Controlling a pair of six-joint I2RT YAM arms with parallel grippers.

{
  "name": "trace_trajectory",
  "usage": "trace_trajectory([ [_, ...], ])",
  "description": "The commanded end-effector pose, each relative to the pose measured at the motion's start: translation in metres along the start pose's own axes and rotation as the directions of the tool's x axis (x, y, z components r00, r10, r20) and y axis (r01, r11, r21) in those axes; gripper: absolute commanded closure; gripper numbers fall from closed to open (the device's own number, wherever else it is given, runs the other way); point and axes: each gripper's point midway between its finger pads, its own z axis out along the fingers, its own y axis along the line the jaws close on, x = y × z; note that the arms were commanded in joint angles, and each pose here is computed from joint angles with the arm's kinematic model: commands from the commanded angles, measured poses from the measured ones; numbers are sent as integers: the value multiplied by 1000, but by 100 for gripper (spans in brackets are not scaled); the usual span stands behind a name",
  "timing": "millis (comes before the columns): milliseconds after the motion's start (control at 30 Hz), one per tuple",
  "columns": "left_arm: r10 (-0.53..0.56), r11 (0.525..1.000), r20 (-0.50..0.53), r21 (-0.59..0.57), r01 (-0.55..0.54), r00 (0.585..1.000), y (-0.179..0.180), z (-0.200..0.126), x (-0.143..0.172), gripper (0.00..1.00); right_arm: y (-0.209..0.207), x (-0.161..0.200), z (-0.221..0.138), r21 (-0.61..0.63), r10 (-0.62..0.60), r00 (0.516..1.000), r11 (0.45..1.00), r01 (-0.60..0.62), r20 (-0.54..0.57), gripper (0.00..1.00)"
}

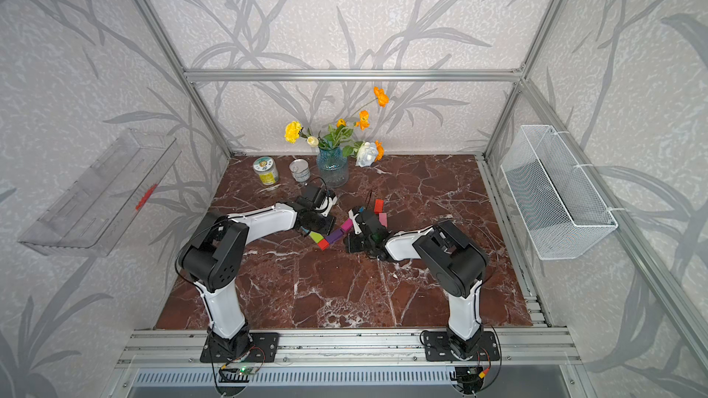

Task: Assemble the letter v with building blocks
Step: Adjust the building block at the center of the board.

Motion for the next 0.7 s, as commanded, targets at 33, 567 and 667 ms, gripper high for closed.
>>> trace_trajectory([
  [33,-22,1000,-26,2,22,999,-1,-10,10,100,2,2,7,1,-10,1000,1000,10,-8,100],
  [567,-30,1000,-44,0,30,999,0,-8,14,100,1,4,15,8,-12,1000,1000,12,-20,100],
  [667,-29,1000,-44,1,29,999,-1,-9,14,100,1,3,16,8,-14,1000,1000,14,-19,100],
])
